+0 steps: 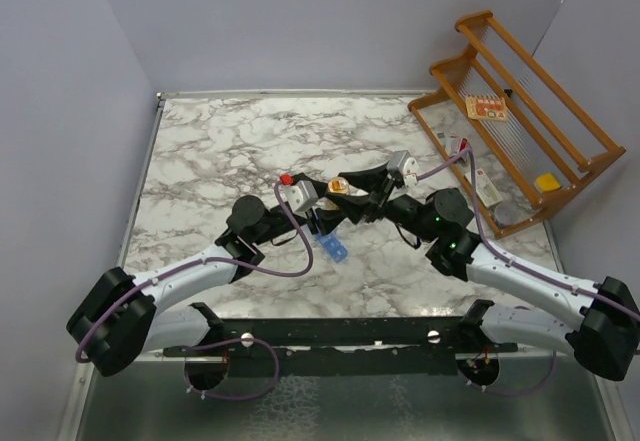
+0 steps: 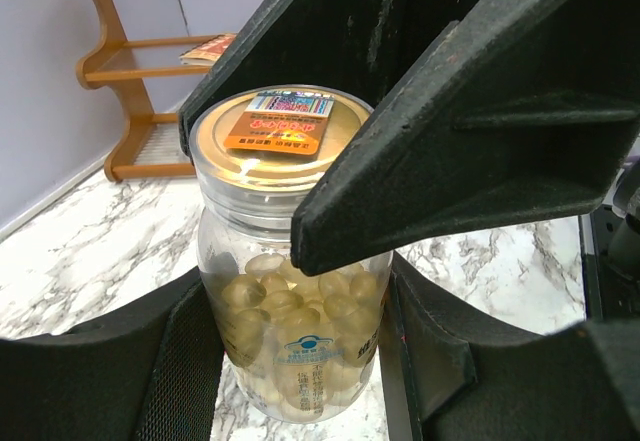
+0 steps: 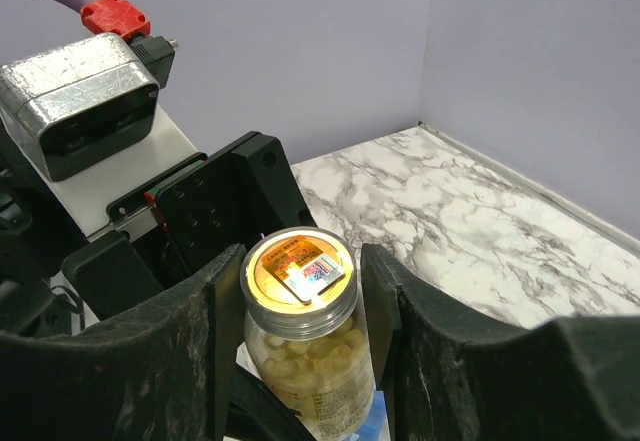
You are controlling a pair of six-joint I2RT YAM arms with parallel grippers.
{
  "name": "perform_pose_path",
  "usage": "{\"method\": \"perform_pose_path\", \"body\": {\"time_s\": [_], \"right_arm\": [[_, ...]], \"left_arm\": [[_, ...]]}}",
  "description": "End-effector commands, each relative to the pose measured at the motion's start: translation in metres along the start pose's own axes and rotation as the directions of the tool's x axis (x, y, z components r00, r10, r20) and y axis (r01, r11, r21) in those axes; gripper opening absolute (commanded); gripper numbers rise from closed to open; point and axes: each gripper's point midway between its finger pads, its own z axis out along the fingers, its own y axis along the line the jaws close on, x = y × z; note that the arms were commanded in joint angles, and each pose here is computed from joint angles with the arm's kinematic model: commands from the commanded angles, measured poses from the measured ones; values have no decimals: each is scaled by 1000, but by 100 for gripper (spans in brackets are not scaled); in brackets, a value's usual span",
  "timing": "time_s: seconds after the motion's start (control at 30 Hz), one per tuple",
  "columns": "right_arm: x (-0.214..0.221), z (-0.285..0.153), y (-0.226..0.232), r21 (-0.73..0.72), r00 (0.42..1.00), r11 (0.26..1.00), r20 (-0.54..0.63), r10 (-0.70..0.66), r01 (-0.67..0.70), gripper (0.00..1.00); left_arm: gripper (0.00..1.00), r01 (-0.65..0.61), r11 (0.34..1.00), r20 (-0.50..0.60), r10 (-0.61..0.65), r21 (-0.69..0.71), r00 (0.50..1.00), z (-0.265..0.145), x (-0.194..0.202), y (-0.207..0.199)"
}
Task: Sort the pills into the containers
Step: Unscrew the lid of the pill bottle.
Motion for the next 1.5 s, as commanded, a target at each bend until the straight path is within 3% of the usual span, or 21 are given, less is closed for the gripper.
{"method": "perform_pose_path", "body": {"time_s": [0.0,0.17,0.33,0.6,0.83,0.97,1.33,1.47], "right_arm": [[-26,8,1,2,997,1000,75,-7,7,49],[-27,10,4,-8,997,1000,78,-3,4,48],[-23,13,5,-17,998,1000,56,-7,8,39],[-16,9,4,-9,1000,1000,26,-18,19,43],[-11,6,0,1,997,998,-20,-69,69,20],[-9,3,10,-72,990,990,-67,-125,120,1],[-10,-25,35,-187,988,976,-89,-128,110,1],[-10,-34,48,-259,987,961,-94,-131,102,1]], "left_arm": [[0,-17,1000,11,17,-6,1000,1,-1,-1],[0,-15,1000,5,15,-4,1000,2,2,-1],[0,-15,1000,8,15,-3,1000,2,1,-2],[0,-19,1000,21,19,1,1000,2,-5,-3],[0,-25,999,29,24,40,999,2,-9,-9],[0,-50,990,32,46,135,998,-1,-10,-26],[0,-83,882,43,71,464,996,-20,-13,-83],[0,-73,784,46,57,616,997,-32,-16,-107]]}}
